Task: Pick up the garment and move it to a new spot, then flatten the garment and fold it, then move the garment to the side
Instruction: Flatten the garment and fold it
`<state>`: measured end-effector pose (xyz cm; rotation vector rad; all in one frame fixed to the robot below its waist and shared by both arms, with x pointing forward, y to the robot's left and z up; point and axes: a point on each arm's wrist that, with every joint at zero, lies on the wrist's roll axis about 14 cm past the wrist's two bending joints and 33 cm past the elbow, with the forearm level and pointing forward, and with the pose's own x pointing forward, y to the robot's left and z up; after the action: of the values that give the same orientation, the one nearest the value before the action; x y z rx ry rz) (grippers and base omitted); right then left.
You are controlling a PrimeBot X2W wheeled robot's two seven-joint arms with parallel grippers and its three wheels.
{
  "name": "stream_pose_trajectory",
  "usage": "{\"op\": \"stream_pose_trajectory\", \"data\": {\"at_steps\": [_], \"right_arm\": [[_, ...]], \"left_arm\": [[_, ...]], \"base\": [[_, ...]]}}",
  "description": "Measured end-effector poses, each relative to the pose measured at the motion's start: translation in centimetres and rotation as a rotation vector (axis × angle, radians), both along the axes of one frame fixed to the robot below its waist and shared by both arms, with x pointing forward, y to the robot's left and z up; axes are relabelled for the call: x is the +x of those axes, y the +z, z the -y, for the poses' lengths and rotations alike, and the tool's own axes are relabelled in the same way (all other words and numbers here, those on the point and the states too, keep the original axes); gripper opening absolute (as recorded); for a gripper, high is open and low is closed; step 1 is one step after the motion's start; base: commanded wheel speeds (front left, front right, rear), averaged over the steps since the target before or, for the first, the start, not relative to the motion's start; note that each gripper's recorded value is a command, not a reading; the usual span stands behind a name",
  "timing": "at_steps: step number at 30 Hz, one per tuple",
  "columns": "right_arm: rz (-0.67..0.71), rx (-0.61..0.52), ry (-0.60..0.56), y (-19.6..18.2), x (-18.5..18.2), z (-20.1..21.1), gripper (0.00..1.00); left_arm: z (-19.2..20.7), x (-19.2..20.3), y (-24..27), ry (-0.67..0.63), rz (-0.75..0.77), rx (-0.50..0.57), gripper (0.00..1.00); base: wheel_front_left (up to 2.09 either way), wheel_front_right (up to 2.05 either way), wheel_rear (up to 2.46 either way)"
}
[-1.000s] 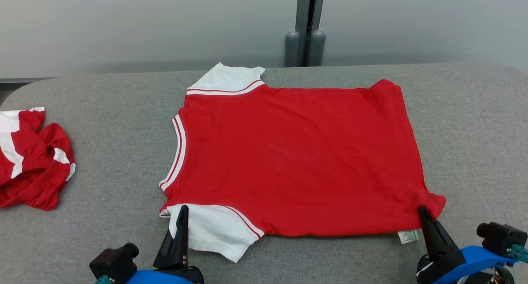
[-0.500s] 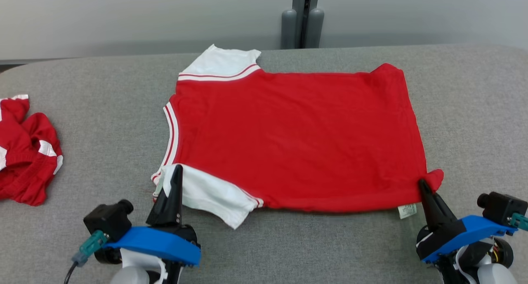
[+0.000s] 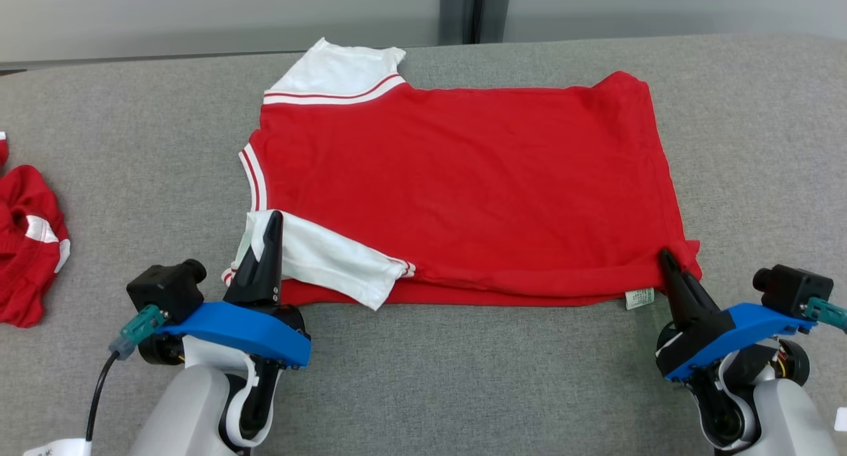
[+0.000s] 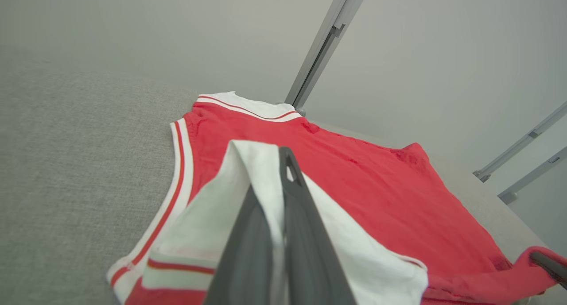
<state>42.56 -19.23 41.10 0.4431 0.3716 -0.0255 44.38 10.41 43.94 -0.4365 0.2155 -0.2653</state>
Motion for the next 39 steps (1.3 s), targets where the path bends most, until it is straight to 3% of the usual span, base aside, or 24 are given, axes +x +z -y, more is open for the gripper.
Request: {"op": "stream_pose_trajectory", "data": {"at_steps": [3,4,5,7,20,26,39], "right_arm": [[-0.003,0.000,0.003,-0.1,0.3,-0.1,0.00],[-0.005,-0.004,0.005,-0.2,0.4,-0.1,0.46],[-0.005,-0.008,0.006,-0.2,0.5,-0.1,1.00],[-0.003,-0.010,0.006,-0.2,0.7,0.0,1.00],[0.030,-0.105,-0.001,0.6,0.2,2.5,1.00],[-0.007,-0.144,0.012,-0.3,-0.4,3.0,1.00],[-0.083,-0.155,0.061,-2.8,-1.0,1.8,1.00]], "left_arm": [[0.0,0.4,-0.4,-0.003,-0.007,0.005,0.00],[0.0,0.5,-0.5,-0.004,-0.009,0.008,0.00],[0.0,0.6,-0.7,-0.004,-0.015,0.012,0.00],[-0.1,1.0,-0.7,-0.005,-0.007,0.018,1.00],[-1.7,0.0,-1.2,0.053,0.004,0.043,1.00],[-3.7,-2.4,-3.7,0.085,-0.072,0.100,1.00],[-3.8,-4.3,-7.1,0.067,-0.184,0.146,1.00]], "base": [[0.00,0.00,0.00],[0.00,0.00,0.00],[0.00,0.00,0.00],[0.00,0.00,0.00],[0.00,0.00,0.00],[0.00,0.00,0.00],[0.00,0.00,0.00]]}}
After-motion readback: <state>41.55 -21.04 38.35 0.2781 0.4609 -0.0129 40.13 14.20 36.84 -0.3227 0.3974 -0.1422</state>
